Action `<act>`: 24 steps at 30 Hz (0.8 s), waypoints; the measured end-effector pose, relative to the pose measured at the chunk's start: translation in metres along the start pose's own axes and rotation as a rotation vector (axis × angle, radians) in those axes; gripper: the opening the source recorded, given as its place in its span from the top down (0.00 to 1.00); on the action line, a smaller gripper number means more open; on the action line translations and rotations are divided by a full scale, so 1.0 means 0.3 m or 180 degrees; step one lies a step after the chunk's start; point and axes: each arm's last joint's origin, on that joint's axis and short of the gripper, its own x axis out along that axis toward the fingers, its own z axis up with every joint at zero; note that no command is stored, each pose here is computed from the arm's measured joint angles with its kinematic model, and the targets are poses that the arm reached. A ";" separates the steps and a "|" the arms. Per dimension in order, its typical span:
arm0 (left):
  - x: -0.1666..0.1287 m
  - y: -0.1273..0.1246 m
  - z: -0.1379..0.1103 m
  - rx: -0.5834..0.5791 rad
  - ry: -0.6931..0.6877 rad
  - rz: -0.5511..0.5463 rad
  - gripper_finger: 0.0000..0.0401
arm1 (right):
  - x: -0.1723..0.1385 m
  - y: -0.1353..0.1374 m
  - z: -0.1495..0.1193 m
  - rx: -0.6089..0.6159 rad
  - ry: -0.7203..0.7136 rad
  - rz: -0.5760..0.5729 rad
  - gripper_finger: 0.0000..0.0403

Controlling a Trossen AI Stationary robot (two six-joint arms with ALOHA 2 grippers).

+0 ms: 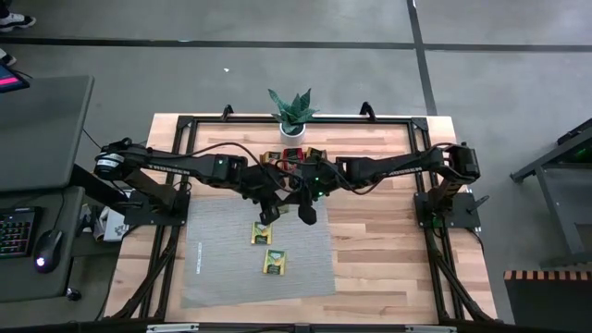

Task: Pick & Place Tea
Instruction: Put the yellow tea bag into the right section of the wooden organizer

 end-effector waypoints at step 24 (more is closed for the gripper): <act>-0.037 0.012 -0.002 -0.0057 -0.0137 0.0285 0.39 | -0.003 -0.015 -0.048 0.0035 0.0418 -0.0362 1.00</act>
